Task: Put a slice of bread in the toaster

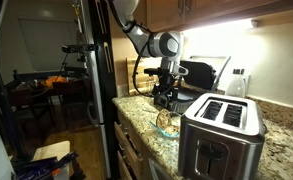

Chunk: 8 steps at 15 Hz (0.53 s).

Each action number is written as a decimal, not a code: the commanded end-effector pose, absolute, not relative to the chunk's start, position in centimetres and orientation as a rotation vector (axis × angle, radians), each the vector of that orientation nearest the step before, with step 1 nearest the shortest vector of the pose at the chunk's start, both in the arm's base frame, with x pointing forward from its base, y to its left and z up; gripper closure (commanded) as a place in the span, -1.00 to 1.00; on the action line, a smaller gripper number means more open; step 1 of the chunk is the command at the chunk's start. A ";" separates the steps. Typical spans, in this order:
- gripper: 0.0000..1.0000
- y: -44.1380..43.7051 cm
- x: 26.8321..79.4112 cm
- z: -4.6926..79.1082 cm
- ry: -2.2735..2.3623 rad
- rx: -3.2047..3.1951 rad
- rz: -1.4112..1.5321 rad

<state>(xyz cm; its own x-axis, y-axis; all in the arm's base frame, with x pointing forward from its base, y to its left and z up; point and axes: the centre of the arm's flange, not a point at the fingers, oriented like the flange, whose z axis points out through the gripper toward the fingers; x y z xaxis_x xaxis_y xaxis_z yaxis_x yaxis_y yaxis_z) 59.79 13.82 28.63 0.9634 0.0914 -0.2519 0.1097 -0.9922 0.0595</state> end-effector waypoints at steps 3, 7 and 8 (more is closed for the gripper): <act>-1.00 13.2 60.2 27.4 0.101 3.051 -0.365; -1.00 13.2 60.5 26.9 0.095 3.052 -0.370; -1.00 13.3 60.5 26.8 0.095 3.052 -0.371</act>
